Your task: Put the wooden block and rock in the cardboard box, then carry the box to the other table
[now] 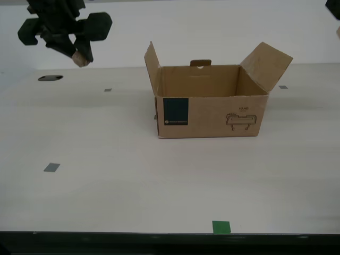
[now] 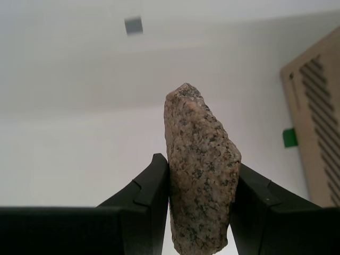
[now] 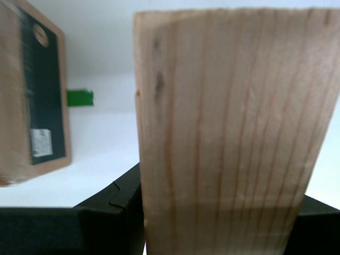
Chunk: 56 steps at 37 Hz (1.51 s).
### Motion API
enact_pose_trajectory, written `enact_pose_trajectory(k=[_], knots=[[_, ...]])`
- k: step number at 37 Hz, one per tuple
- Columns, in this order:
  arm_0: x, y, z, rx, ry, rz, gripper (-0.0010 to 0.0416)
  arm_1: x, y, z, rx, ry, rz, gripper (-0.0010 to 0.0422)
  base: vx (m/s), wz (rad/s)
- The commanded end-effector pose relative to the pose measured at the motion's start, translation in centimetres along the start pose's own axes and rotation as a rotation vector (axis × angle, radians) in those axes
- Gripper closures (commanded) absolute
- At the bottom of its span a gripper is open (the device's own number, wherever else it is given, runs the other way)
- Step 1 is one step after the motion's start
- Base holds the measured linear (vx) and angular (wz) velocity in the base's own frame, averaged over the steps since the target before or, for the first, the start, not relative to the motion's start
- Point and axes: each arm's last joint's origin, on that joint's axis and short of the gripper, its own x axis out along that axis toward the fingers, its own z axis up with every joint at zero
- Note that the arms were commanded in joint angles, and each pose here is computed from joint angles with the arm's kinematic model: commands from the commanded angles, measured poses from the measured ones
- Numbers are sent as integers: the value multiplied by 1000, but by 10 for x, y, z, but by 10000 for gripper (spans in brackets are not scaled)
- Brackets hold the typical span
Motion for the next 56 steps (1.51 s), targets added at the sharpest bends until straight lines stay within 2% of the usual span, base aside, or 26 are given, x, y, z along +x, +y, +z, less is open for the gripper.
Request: enact_pose_trajectory(k=[1, 4, 10, 20, 28, 33, 46, 50, 56], knots=[[-25, 1, 3, 0, -61, 8, 407, -11, -2, 14, 23, -43, -16, 413, 0, 0], [-44, 2, 7, -4, -109, 34, 407, -19, -5, 24, 37, -75, -57, 413, 0, 0], [-76, 7, 17, -23, -220, 153, 407, -32, -13, 37, 71, -125, -148, 413, 0, 0], [-110, 13, 27, -64, -344, 287, 407, -47, -42, 47, 150, -185, -208, 413, 0, 0], [-119, 16, 30, -97, -391, 388, 407, -60, -76, 51, 260, -263, -283, 413, 0, 0], [-116, 19, 32, -114, -410, 422, 407, -65, -95, 52, 307, -324, -393, 413, 0, 0], [-100, 33, 33, -177, -450, 461, 407, -72, -119, 52, 413, -438, -447, 413, 0, 0], [-94, 40, 33, -204, -465, 478, 406, -72, -124, 52, 447, -469, -495, 413, 0, 0], [-84, 53, 32, -251, -496, 510, 407, -66, -128, 47, 456, -488, -521, 413, 0, 0]])
